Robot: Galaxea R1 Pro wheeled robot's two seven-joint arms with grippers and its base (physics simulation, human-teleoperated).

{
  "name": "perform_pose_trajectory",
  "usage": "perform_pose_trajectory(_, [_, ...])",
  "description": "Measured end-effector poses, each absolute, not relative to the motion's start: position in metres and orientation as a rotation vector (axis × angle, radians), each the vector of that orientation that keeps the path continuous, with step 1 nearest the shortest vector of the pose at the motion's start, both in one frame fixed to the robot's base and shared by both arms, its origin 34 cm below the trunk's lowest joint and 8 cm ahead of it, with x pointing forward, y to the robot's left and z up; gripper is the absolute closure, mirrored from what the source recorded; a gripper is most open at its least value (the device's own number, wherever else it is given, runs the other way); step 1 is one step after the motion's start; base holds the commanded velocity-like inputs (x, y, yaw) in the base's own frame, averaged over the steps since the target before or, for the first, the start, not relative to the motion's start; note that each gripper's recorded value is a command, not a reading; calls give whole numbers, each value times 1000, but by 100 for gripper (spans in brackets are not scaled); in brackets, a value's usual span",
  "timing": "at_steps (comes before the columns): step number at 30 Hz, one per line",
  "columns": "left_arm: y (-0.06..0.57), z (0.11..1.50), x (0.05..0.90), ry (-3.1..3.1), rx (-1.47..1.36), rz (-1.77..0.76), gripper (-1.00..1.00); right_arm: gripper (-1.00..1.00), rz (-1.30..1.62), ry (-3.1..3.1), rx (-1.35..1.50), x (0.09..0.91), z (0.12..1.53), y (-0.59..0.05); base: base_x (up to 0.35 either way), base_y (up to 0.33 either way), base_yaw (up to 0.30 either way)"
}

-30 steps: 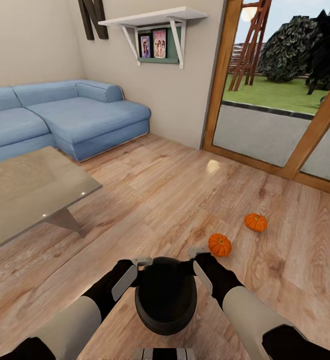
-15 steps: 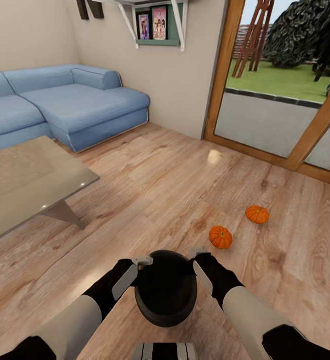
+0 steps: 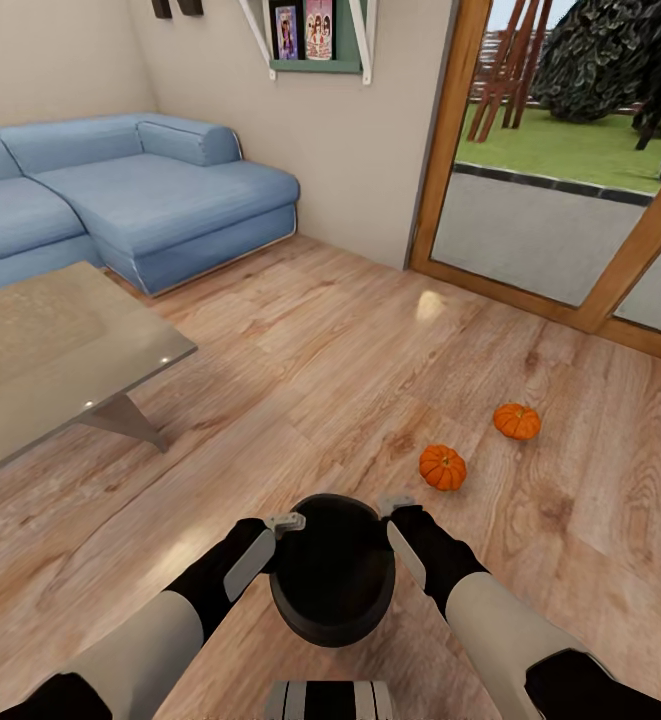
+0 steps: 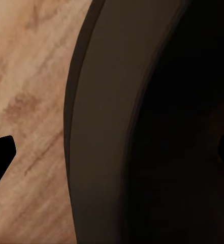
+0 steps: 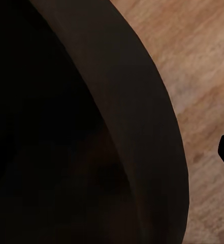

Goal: Place each of the two pumpkins and all three candles from the living room inside a cabinet in the living room (use any cabinet), then make sure every cabinet is closed, and position the cauldron so it is next to a table in the living room.

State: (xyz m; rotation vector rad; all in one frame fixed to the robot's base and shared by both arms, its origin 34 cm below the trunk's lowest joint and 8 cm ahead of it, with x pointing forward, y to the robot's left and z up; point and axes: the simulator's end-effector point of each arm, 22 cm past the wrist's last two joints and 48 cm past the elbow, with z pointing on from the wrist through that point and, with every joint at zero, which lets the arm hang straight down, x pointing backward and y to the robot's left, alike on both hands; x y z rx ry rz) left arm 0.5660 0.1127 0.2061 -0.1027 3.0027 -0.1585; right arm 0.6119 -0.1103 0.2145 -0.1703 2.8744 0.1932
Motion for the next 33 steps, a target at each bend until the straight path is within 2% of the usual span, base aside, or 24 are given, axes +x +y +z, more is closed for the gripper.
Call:
perform_pose_trajectory(9, [115,205,566,3004,-105,-153,-100,-100,193,2876,-171,612,214,-110,0,0,0])
perform_pose_trajectory(10, [115,205,566,3003,-105,-153,-100,100,193,2876,-171,612,214,-110,0,0,0])
perform_pose_trajectory(12, [116,205,566,3003,-106,-152,-100,100,191,2876,-173,612,214,-111,0,0,0])
perform_pose_trajectory(13, [116,205,566,3003,-106,-151,100,100,180,2875,-183,612,214,-112,0,0,0])
perform_pose_trajectory(33, [109,206,567,2998,-149,-200,100,100,222,2872,-149,612,215,-106,0,0,0])
